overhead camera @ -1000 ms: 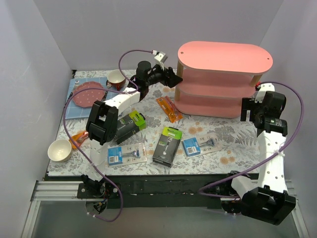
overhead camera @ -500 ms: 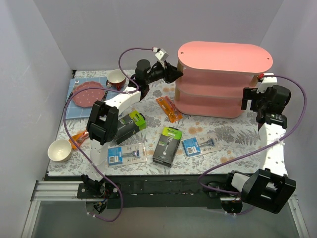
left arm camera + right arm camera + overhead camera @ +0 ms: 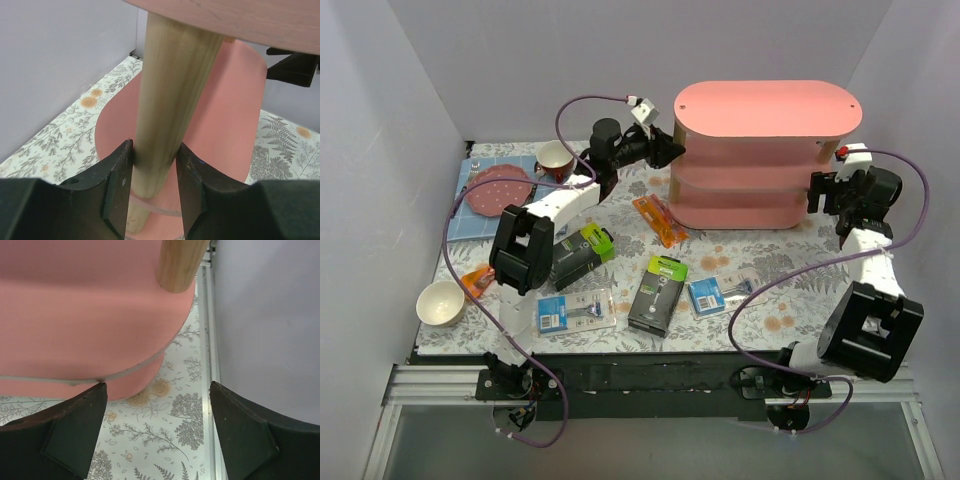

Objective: Place and organize the shaving razors onto the shelf

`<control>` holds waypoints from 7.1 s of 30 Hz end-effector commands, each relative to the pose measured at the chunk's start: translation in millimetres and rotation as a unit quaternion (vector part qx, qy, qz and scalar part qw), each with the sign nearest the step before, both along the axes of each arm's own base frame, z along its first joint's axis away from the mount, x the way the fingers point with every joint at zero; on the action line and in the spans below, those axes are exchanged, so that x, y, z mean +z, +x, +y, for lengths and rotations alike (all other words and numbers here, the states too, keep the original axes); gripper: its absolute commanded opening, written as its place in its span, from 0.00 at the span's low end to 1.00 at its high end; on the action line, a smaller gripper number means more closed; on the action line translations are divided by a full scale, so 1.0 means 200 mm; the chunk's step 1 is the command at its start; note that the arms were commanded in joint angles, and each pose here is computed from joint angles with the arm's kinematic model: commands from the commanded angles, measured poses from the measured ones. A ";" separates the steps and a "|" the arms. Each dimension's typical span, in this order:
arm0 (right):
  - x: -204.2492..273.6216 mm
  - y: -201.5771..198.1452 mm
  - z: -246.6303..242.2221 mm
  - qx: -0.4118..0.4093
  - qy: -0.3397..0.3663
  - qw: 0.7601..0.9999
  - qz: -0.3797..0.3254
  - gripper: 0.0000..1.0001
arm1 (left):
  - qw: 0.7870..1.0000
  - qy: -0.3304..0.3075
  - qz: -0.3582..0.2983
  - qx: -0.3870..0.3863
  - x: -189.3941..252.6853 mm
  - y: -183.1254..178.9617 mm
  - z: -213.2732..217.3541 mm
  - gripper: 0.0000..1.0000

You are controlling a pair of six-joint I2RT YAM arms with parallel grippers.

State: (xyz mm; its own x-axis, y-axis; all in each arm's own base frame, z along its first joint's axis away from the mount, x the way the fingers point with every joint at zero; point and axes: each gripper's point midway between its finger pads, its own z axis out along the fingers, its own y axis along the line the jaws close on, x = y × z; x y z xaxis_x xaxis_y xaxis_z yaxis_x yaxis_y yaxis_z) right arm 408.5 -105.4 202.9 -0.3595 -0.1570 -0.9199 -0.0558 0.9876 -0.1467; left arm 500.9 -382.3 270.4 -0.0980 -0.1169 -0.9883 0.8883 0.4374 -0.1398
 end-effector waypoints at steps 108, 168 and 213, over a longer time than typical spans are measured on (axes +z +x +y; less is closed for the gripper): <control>-0.52 -0.56 1.65 0.454 0.113 0.843 0.264 0.91 | 0.886 0.088 0.454 0.010 -0.82 -1.40 0.47 0.55; -0.63 -1.09 1.68 0.349 0.393 0.762 0.379 0.62 | 0.780 0.029 0.625 0.005 -1.13 -1.58 0.13 0.54; -0.68 -1.03 1.79 0.358 0.411 0.739 0.396 0.62 | 0.749 0.013 0.647 0.141 -1.06 -1.51 0.42 0.47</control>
State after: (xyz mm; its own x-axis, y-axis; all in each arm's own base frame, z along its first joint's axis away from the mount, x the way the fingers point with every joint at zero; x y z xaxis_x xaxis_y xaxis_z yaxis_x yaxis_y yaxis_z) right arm 188.0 239.1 50.3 -0.9525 -0.0663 -0.2972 -0.2938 0.4559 0.8401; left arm 203.0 -311.3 50.1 -0.9650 -0.2481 -0.0847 -0.0770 0.5769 -0.8132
